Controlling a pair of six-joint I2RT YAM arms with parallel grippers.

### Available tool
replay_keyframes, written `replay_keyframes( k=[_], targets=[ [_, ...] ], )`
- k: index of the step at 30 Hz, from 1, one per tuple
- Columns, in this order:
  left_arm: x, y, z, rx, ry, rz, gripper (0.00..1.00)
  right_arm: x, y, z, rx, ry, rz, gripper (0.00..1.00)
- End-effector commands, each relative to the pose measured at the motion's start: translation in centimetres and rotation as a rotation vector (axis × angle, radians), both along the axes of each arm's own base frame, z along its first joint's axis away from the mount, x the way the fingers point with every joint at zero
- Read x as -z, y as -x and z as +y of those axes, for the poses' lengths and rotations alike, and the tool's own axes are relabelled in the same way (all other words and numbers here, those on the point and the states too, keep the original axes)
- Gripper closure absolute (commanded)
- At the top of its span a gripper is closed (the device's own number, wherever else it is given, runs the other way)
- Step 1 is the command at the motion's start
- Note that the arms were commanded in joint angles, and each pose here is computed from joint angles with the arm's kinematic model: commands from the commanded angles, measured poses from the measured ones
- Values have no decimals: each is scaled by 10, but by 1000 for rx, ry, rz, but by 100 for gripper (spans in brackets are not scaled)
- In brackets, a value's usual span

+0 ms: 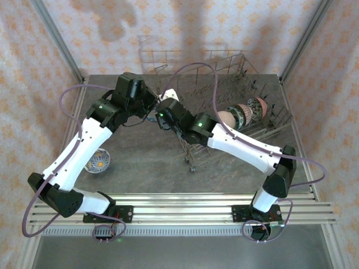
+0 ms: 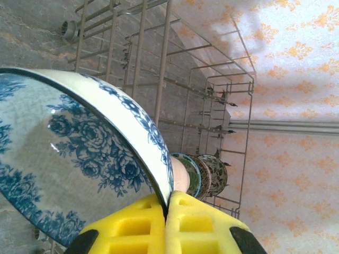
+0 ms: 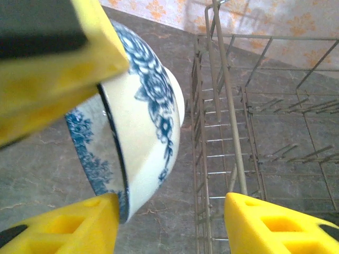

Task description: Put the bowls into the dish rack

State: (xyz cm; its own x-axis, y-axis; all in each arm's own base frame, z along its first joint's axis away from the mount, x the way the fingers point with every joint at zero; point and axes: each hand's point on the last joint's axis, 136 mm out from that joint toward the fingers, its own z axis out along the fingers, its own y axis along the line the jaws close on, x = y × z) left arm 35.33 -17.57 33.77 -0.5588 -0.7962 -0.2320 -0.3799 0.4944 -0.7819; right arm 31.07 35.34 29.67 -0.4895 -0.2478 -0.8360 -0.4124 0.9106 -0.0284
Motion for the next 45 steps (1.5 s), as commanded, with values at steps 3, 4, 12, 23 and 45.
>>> replay_keyframes(
  k=[3,4,12,23,45],
  targets=[
    [-36,4,-4,8,56,-101,100,-10,-16,-7,102,-33,-62,52],
    [-36,4,-4,9,62,-100,100,-10,-17,-6,108,-37,-65,53],
    [-38,7,-2,-7,73,-105,100,-14,-24,-4,143,-63,-85,61],
    [-30,5,-6,-6,101,-94,100,-11,-27,3,152,-70,-100,84],
    [-39,7,3,-12,52,-137,42,-37,-33,-28,296,-79,-124,100]
  ],
)
